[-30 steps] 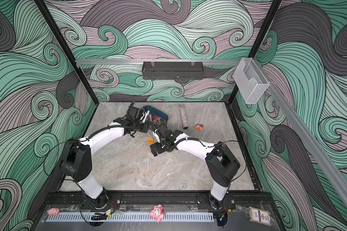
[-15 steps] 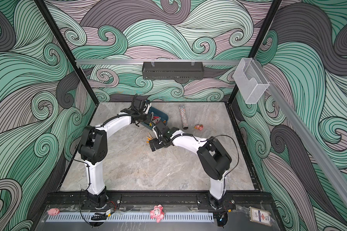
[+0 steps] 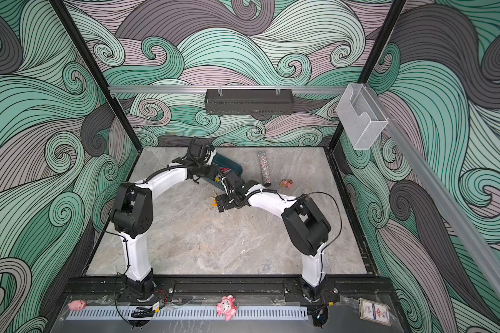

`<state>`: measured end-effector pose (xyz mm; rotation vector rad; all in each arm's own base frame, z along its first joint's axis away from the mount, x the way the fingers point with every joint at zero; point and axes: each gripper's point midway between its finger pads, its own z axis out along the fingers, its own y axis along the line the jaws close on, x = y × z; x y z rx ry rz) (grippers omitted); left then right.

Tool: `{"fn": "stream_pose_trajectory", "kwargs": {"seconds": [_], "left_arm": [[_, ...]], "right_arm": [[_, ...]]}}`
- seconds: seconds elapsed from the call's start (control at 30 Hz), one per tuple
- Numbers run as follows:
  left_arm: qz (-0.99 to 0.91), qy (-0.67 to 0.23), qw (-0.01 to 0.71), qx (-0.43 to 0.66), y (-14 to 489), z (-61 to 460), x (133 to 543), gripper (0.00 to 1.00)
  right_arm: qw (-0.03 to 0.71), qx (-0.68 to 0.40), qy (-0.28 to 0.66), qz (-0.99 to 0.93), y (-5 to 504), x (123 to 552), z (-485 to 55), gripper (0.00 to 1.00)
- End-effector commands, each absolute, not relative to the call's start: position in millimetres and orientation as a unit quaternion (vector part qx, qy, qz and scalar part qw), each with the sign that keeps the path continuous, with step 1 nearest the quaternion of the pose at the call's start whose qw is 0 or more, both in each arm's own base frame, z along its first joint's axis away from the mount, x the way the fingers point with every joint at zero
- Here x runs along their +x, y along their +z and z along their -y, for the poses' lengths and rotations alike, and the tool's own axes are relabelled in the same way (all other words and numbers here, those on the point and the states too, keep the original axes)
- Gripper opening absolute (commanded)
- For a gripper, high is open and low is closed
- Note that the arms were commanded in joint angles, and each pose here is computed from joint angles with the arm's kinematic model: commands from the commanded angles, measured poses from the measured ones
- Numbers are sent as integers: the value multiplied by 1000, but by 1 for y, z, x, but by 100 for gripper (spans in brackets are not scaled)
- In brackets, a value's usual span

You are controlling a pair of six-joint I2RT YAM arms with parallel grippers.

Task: Put the clothespins into the storage box
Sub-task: Place the clothespin in the storage box, then pick up the clothespin from the center of the board.

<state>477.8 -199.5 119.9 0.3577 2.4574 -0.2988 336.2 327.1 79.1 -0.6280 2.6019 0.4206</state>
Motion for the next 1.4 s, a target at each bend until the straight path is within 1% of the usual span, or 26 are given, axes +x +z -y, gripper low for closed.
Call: {"fn": "stream_pose_trajectory", "kwargs": {"seconds": [0.0, 0.2, 0.27, 0.33, 0.43, 0.47, 0.5, 0.57, 0.6, 0.63, 0.7, 0.77, 0.83, 0.87, 0.93, 1.0, 1.03, 1.13, 1.37], "left_arm": [[-932, -136, 318, 109, 139, 190, 446, 45], [-946, -159, 275, 68, 107, 179, 388, 43], [-950, -166, 259, 54, 96, 178, 374, 43], [-952, -173, 248, 42, 87, 178, 361, 43], [-956, -171, 238, 25, 76, 173, 343, 44], [-957, -168, 237, 19, 74, 170, 337, 45], [-958, -163, 236, 14, 72, 167, 331, 46], [-958, -151, 245, 5, 73, 160, 322, 48], [-957, -144, 252, 1, 73, 155, 318, 50], [-954, -139, 266, -5, 78, 149, 315, 53], [-950, -123, 285, -18, 82, 137, 310, 57], [-946, -103, 307, -37, 88, 124, 307, 61], [-940, -80, 324, -65, 92, 110, 306, 67], [-939, -76, 329, -69, 94, 107, 305, 67], [-937, -76, 335, -67, 97, 106, 306, 67], [-937, -82, 333, -62, 96, 110, 307, 67], [-938, -87, 331, -59, 95, 112, 308, 67], [-939, -98, 325, -52, 90, 119, 310, 67], [-941, -115, 316, -43, 84, 129, 314, 67]], "right_arm": [[231, -213, 144, -939, 88, 335, -315, 100], [258, -182, 140, -938, 93, 324, -293, 98], [256, -173, 136, -941, 92, 320, -287, 97], [256, -172, 124, -943, 94, 317, -283, 92], [288, -182, 50, -939, 104, 318, -269, 90], [302, -181, 19, -936, 108, 320, -262, 92], [322, -174, -18, -930, 115, 323, -253, 98], [339, -144, -46, -929, 120, 329, -241, 100], [339, -116, -53, -932, 119, 333, -234, 100], [323, -97, -43, -940, 112, 335, -232, 100], [268, -111, 17, -957, 95, 335, -250, 98], [231, -111, 57, -965, 82, 336, -265, 84], [228, -98, 74, -966, 77, 342, -278, 73], [230, -91, 84, -965, 75, 347, -283, 69], [233, -75, 97, -965, 72, 357, -294, 57], [230, -58, 106, -966, 66, 366, -301, 50], [230, -50, 109, -966, 63, 370, -305, 48], [232, -27, 119, -965, 53, 382, -311, 45], [238, -4, 113, -965, 41, 398, -314, 44]]}}
